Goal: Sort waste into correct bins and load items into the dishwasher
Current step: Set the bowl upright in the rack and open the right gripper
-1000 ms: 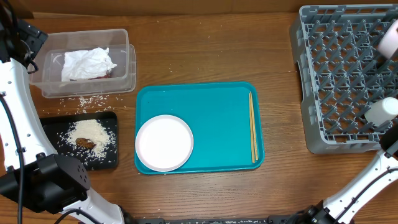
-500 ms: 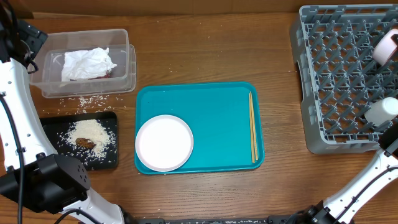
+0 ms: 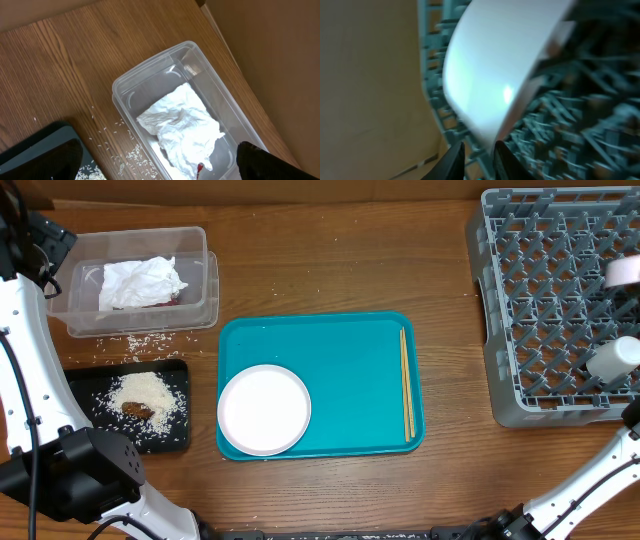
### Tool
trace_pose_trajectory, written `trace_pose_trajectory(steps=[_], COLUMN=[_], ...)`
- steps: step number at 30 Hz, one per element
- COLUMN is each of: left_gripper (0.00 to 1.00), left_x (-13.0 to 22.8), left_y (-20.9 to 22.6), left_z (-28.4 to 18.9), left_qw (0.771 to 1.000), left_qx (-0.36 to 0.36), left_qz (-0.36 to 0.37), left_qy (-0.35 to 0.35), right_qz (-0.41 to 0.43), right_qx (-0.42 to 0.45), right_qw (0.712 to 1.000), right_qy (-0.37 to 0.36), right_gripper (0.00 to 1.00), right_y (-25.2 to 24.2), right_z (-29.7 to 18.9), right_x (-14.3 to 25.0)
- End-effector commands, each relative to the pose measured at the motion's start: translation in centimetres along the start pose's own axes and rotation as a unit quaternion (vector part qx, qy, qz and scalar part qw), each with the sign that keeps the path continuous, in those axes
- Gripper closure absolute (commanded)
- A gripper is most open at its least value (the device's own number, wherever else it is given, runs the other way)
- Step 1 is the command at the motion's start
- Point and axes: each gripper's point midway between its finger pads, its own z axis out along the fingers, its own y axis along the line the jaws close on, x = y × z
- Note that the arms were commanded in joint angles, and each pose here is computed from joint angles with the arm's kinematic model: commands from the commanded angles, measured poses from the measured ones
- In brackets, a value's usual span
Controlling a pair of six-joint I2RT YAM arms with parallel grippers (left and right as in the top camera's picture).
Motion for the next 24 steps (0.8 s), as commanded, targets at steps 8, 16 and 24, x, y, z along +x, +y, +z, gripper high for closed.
trace_pose_trajectory(steps=[8, 16, 24], left_gripper=[0.00, 0.00, 0.00], left_x=[-0.3, -0.3, -0.3], left_y=[0.3, 0.3, 0.3], left_z=[0.2, 0.2, 0.2], left_qw=[1.000, 1.000, 1.000], left_qx=[-0.007, -0.007, -0.007], left_qz=[0.006, 0.006, 0.006], left_qy=[-0.004, -0.004, -0.004], right_qz=[-0.027, -0.072, -0.098], right_qx=[0.053, 0.142, 0.327], right_qw=[0.995, 0.977, 0.915], right_qy=[-0.077, -0.140, -0.217], right_gripper=[0.74, 0.83, 0.89], right_y=[6.5, 5.7, 2.4], right_z=[-6.7, -5.2, -0.5], right_x=[1.9, -0.4, -1.8])
